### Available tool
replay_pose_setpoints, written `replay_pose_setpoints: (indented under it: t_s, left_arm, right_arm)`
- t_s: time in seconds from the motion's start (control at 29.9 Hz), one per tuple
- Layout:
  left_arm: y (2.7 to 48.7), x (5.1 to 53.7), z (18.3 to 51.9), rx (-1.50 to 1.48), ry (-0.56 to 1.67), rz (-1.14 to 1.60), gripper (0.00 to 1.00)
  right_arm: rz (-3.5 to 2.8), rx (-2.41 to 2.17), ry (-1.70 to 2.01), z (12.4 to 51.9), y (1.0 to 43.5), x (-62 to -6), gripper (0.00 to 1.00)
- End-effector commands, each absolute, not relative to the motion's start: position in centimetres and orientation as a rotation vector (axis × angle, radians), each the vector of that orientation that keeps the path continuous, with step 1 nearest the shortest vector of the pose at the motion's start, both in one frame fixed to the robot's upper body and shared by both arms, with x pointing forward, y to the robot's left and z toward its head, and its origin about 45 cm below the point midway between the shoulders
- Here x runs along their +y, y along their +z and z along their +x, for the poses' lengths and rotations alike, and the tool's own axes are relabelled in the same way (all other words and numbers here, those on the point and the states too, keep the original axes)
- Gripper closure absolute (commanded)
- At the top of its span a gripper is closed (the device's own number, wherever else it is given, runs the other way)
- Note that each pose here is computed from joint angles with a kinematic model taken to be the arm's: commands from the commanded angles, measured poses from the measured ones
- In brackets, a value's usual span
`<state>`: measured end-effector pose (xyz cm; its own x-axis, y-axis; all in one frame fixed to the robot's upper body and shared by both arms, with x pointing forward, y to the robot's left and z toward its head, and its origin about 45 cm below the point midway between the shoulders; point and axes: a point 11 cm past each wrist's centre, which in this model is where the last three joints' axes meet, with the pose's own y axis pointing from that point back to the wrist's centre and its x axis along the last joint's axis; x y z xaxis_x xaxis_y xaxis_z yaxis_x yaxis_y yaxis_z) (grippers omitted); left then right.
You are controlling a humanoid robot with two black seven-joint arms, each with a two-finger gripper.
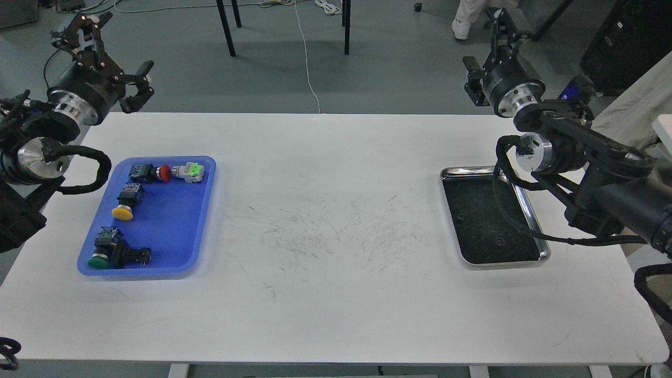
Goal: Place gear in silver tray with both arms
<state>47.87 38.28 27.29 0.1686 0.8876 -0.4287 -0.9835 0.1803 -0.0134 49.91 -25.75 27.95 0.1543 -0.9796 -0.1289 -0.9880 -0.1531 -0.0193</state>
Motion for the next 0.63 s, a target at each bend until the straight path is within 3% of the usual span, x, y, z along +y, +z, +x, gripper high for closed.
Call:
replay_pose_setpoints:
  t_s: [0.0,0.6]
  left_arm:
    - [25.9,37.8,47.6,0.381,1.364,-0.286,0.01]
    - [24.7,38.1,47.2,0.383,1.390,-0.238,0.01]
  right_arm:
    - [-2.308,1.983,0.131,49.9,27.9,-26.0,0.01]
    - [-2.339,1.981,0.115,49.5,27.1,-25.4,0.01]
